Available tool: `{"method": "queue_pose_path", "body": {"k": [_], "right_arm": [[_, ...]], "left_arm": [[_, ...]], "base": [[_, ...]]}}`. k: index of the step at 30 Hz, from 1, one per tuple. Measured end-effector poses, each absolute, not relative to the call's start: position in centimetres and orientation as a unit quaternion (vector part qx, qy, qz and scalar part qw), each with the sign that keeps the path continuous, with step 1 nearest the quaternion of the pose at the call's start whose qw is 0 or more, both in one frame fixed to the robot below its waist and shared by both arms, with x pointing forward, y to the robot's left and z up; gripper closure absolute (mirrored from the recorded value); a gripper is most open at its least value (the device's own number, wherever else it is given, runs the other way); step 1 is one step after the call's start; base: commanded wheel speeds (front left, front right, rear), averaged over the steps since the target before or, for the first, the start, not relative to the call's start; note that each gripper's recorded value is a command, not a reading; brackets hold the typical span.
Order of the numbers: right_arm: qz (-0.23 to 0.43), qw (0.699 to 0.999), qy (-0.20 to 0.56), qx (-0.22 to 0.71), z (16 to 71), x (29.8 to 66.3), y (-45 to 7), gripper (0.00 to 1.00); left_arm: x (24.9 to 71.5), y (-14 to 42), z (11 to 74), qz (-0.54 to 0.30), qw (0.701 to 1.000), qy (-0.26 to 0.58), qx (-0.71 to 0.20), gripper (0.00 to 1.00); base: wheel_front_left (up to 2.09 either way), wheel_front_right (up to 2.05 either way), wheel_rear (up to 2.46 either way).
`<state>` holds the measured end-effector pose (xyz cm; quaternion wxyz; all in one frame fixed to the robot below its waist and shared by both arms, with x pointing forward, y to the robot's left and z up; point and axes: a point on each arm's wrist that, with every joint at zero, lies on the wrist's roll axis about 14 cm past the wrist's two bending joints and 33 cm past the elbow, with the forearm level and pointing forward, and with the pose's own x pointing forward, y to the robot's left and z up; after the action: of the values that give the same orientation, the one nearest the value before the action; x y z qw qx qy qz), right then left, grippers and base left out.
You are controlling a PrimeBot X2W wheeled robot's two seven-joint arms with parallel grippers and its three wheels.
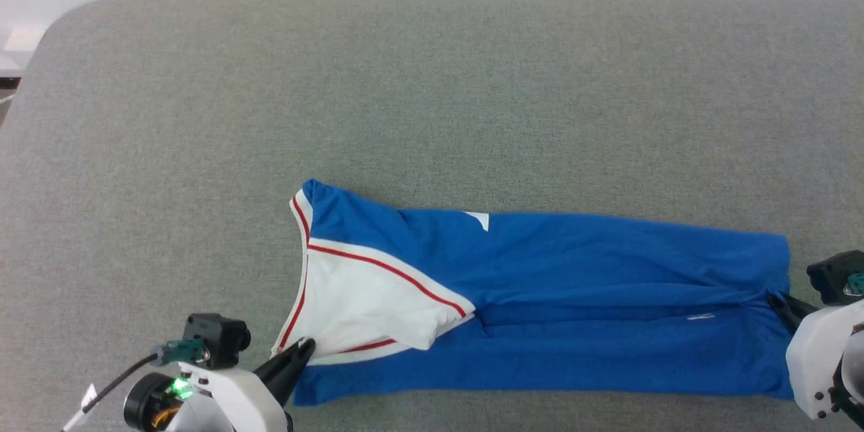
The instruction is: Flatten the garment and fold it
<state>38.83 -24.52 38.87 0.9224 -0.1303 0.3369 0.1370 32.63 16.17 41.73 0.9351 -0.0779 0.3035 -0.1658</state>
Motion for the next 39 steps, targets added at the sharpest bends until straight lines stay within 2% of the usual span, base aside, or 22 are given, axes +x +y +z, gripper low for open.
{"method": "queue_pose_path", "body": {"k": [7, 8, 9, 10, 14, 18, 22, 27, 33, 39], "right_arm": [[0.155, 0.905, 0.366, -0.153, 37.4, 37.9, -24.4, 1.0], [0.156, 0.903, 0.369, -0.153, 37.3, 37.8, -24.3, 1.0], [0.158, 0.904, 0.368, -0.152, 37.3, 37.8, -24.2, 0.65], [0.158, 0.904, 0.367, -0.151, 37.3, 37.8, -24.2, 0.0], [0.162, 0.911, 0.354, -0.137, 38.1, 38.0, -23.6, 0.0], [0.173, 0.922, 0.324, -0.123, 40.4, 38.7, -22.5, 0.0], [0.155, 0.937, 0.296, -0.101, 43.3, 39.6, -23.2, 0.0], [0.112, 0.96, 0.254, -0.043, 46.5, 40.5, -24.0, 0.0], [0.046, 0.962, 0.266, 0.032, 44.9, 39.2, -24.6, 0.0], [-0.013, 0.953, 0.29, 0.084, 42.4, 37.8, -24.3, 0.0]], "left_arm": [[31.4, 16.3, 38.8, -0.17, 0.923, 0.339, -0.058, 1.0], [31.4, 16.4, 38.6, -0.169, 0.925, 0.337, -0.052, 0.35], [31.6, 16.5, 38.6, -0.168, 0.926, 0.335, -0.048, 0.0], [31.7, 16.5, 38.5, -0.167, 0.928, 0.331, -0.045, 0.0], [32.9, 16.5, 39.5, -0.163, 0.941, 0.293, -0.039, 0.0], [35.2, 16.7, 42.8, -0.137, 0.966, 0.206, -0.069, 0.0], [37.1, 17.1, 47.0, -0.104, 0.984, 0.104, -0.1, 0.0], [38.0, 17.8, 50.7, -0.05, 0.987, 0.023, -0.15, 0.0], [37.6, 20.7, 54.8, 0.034, 0.987, -0.079, -0.139, 0.0], [36.4, 21.7, 56.4, 0.056, 0.988, -0.124, -0.069, 0.0]], "base": [[0.0, 0.0, 0.0], [0.0, 0.0, 0.0], [0.0, 0.0, 0.0], [0.0, 0.0, 0.0], [0.0, 0.0, 0.0], [0.0, 0.0, 0.0], [0.0, 0.0, 0.0], [0.0, 0.0, 0.0], [0.0, 0.0, 0.0], [0.0, 0.0, 0.0]]}}
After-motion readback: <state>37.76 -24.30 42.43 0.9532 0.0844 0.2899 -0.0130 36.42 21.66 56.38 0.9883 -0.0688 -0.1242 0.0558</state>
